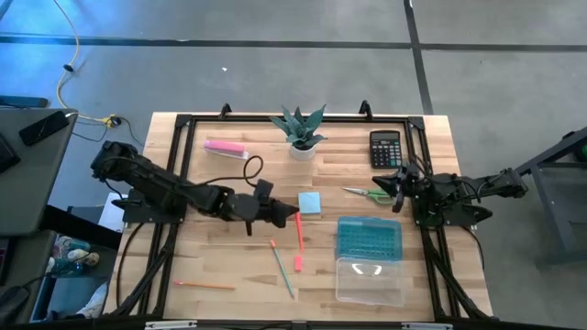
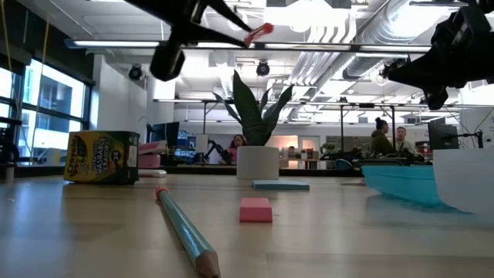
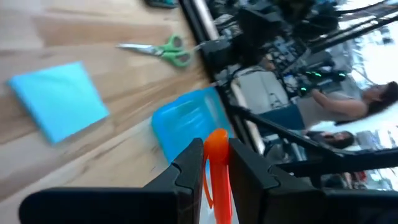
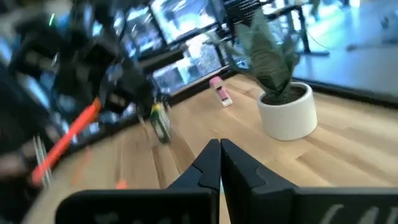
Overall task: Pack school essentials
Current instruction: Put the orange pen into the blue supply box
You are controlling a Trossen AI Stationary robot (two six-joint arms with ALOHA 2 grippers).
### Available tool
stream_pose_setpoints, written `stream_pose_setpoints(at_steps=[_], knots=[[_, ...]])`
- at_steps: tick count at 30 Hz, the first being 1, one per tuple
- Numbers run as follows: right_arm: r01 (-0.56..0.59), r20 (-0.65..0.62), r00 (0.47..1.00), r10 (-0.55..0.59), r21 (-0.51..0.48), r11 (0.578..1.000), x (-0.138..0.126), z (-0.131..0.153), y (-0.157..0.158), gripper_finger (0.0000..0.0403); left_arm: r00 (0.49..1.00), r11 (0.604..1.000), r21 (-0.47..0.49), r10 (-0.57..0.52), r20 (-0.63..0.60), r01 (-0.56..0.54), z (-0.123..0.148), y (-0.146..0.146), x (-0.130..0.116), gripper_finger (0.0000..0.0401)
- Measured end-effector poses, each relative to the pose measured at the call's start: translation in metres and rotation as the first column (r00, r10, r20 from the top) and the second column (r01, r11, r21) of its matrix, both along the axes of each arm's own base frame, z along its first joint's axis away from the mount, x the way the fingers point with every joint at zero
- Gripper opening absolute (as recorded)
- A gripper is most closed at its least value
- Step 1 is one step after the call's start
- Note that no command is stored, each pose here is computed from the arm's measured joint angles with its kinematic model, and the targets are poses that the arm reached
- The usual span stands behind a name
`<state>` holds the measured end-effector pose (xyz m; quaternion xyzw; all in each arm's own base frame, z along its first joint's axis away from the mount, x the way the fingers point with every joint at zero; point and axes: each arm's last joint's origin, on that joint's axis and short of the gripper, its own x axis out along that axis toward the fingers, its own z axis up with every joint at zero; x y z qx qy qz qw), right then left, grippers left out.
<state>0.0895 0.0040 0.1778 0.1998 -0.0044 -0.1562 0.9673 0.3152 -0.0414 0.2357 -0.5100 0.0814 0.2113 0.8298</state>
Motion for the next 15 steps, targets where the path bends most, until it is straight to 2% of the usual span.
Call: stream_pose_setpoints(at_steps=[3,5,15], knots=[[0.022,0.070,0.997,-0.034,0.168,0.986,-0.0001,0.0017,-0.0005,0.0000,1.000,1.000,0.020,-0.005,0.025,0.005,0.0029,0.0019,0.0014,0.0051],[0.036,0.089,0.994,-0.057,0.220,0.975,-0.0002,0.0020,-0.0010,0.0000,1.000,0.999,0.038,-0.007,0.023,0.006,0.0033,0.0028,0.0017,0.0051],[0.022,0.131,0.990,-0.055,0.242,0.970,-0.0001,0.0056,-0.0009,0.0000,0.999,0.997,0.075,-0.014,0.033,0.012,0.0052,0.0041,0.0026,0.0051]])
